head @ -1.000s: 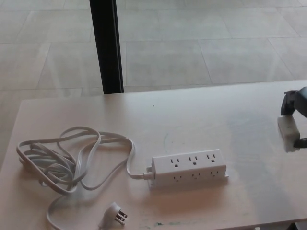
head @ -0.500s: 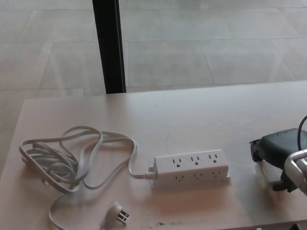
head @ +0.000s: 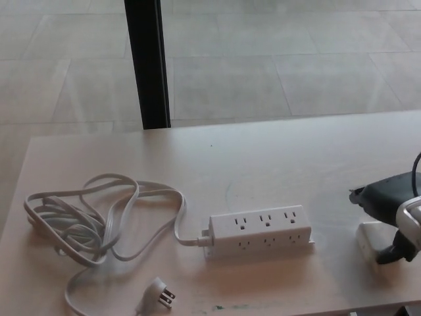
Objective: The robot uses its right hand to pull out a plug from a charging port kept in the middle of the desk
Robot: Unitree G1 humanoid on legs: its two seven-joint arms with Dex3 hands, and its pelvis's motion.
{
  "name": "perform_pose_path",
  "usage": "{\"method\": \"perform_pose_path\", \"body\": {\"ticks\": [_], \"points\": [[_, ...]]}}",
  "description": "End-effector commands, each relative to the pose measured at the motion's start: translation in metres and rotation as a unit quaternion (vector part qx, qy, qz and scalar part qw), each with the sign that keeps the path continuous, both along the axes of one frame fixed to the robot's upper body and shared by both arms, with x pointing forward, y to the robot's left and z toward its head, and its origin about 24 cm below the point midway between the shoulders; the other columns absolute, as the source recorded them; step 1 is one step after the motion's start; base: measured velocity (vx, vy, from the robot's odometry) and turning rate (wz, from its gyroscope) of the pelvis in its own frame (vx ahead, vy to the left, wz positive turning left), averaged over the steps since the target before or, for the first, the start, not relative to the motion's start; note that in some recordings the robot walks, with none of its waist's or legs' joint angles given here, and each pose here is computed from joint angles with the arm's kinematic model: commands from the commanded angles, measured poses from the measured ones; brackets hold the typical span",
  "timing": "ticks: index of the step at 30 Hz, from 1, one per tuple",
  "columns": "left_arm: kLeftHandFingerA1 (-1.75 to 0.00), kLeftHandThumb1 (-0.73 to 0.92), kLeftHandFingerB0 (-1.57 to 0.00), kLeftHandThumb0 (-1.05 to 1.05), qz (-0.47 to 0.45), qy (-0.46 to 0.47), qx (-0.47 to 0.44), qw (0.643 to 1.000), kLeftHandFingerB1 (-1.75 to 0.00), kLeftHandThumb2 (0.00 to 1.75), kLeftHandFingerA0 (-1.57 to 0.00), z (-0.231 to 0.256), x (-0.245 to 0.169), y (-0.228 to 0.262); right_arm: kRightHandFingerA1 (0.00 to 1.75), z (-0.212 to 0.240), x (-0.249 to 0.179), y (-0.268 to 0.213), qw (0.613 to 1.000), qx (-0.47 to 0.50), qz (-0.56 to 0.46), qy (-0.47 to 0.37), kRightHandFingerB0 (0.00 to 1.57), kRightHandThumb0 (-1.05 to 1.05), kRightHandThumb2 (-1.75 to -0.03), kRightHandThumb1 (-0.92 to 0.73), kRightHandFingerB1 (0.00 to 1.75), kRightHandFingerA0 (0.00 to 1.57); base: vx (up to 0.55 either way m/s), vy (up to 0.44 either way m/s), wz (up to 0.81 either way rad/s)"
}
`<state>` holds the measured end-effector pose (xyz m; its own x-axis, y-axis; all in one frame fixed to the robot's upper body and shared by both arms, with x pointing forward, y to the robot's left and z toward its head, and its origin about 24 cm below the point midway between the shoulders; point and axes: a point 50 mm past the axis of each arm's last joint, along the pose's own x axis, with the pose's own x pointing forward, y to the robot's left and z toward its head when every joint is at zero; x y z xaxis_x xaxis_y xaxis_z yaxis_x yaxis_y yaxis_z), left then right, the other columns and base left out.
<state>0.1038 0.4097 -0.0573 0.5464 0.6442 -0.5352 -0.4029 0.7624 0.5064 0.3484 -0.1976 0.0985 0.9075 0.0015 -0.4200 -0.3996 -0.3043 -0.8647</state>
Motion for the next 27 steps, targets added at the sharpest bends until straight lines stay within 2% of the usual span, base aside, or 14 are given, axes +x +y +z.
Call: {"method": "perform_pose_path", "body": {"ticks": [1, 5, 9, 11, 14, 15, 16, 17, 18, 19, 22, 23, 24, 27], "points": [[-0.62, 0.85, -0.72, -0.70, 0.006, -0.004, 0.005, 1.000, -0.45, 0.66, -0.84, 0.003, -0.004, 0.004, 1.22, 0.033, 0.004, -0.014, 0.990, 0.117, -0.074, 0.036, 0.00, -1.02, -0.95, -0.49, 0.00, 0.79, 0.00, 0.000, 0.00], [-0.61, 0.85, -0.70, -0.69, 0.002, -0.006, 0.003, 1.000, -0.45, 0.66, -0.83, 0.003, -0.006, 0.004, 0.90, 0.048, 0.004, -0.020, 0.978, 0.192, -0.083, 0.020, 0.00, -1.03, -0.96, -0.51, 0.00, 0.55, 0.00, 0.000, 0.00], [-0.64, 0.85, -0.72, -0.70, 0.008, -0.003, -0.001, 1.000, -0.46, 0.66, -0.84, 0.003, -0.008, 0.005, 0.59, 0.073, -0.003, -0.049, 0.943, 0.310, -0.125, -0.010, 0.00, -1.05, -0.61, -0.63, 0.00, 0.41, 0.00, 0.000, 0.00], [-0.62, 0.85, -0.72, -0.71, 0.009, -0.002, -0.001, 1.000, -0.46, 0.66, -0.84, 0.002, -0.008, 0.005, 0.92, 0.079, -0.012, -0.066, 0.935, 0.324, -0.137, -0.034, 0.00, -1.04, -0.60, -0.66, 0.00, 0.74, 0.00, 0.000, 0.00], [-0.60, 0.85, -0.72, -0.71, 0.009, 0.000, -0.002, 1.000, -0.45, 0.66, -0.84, 0.002, -0.009, 0.005, 0.86, 0.086, -0.033, -0.099, 0.918, 0.353, -0.163, -0.081, 0.00, -0.93, -0.96, -0.48, 0.04, 0.68, 0.00, 0.000, 0.00], [-0.75, 0.71, -0.64, -0.66, 0.008, 0.000, -0.001, 1.000, -0.63, 1.12, -0.83, 0.002, -0.009, 0.005, 1.21, 0.088, -0.042, -0.112, 0.910, 0.362, -0.176, -0.100, 0.05, -0.85, -0.92, -0.51, 0.19, 1.02, 0.00, 0.000, 0.00], [-0.75, 0.71, -0.64, -0.66, 0.006, 0.000, 0.001, 1.000, -0.63, 1.12, -0.83, 0.002, -0.009, 0.005, 1.21, 0.091, -0.056, -0.130, 0.898, 0.371, -0.195, -0.129, 0.05, -0.85, -0.92, -0.51, 0.19, 1.02, 0.00, 0.000, 0.00], [-0.63, 0.85, -0.72, -0.70, 0.010, 0.000, 0.000, 1.000, -0.46, 0.66, -0.84, 0.003, -0.011, 0.007, 1.20, 0.093, -0.065, -0.145, 0.894, 0.367, -0.216, -0.139, 0.05, -0.85, -0.94, -0.53, 0.20, 0.99, 0.00, 0.000, 0.00], [-0.62, 0.85, -0.72, -0.70, 0.010, -0.002, -0.001, 1.000, -0.46, 0.66, -0.84, 0.004, -0.011, 0.007, 0.79, 0.094, -0.080, -0.164, 0.878, 0.381, -0.225, -0.182, 0.07, -0.91, -0.92, -0.56, 0.27, 0.60, 0.00, 0.000, 0.00], [-0.62, 0.85, -0.72, -0.70, 0.006, -0.002, 0.002, 1.000, -0.46, 0.66, -0.83, 0.004, -0.012, 0.007, 1.05, 0.097, -0.093, -0.181, 0.864, 0.383, -0.257, -0.200, 0.04, -0.86, -0.91, -0.53, 0.32, 0.85, 0.00, 0.000, 0.00], [-0.63, 0.85, -0.71, -0.70, 0.012, -0.006, 0.002, 1.000, -0.47, 0.66, -0.83, 0.005, -0.012, 0.008, 1.06, 0.098, -0.134, -0.232, 0.796, 0.396, -0.356, -0.289, 0.05, -1.00, -0.61, -0.66, 0.59, 1.19, 0.00, 0.000, 0.00], [-0.63, 0.86, -0.71, -0.70, 0.012, -0.007, 0.002, 1.000, -0.46, 0.66, -0.83, 0.005, -0.012, 0.008, 1.17, 0.099, -0.153, -0.247, 0.760, 0.422, -0.380, -0.317, 0.00, -0.95, -0.60, -0.64, 0.67, 1.21, 0.00, 0.000, 0.00], [-0.62, 0.85, -0.70, -0.70, 0.014, -0.007, 0.001, 1.000, -0.45, 0.66, -0.83, 0.005, -0.012, 0.008, 1.18, 0.099, -0.165, -0.257, 0.742, 0.424, -0.395, -0.337, 0.04, -0.96, -0.95, -0.51, 0.64, 1.23, 0.00, 0.000, 0.00], [-0.61, 0.85, -0.69, -0.70, 0.014, -0.008, 0.001, 1.000, -0.45, 0.66, -0.82, 0.006, -0.012, 0.010, 1.23, 0.091, -0.221, -0.291, 0.674, 0.402, -0.469, -0.405, 0.03, -1.05, -1.00, -0.57, 0.66, 1.16, 0.00, 0.000, 0.00]]}}
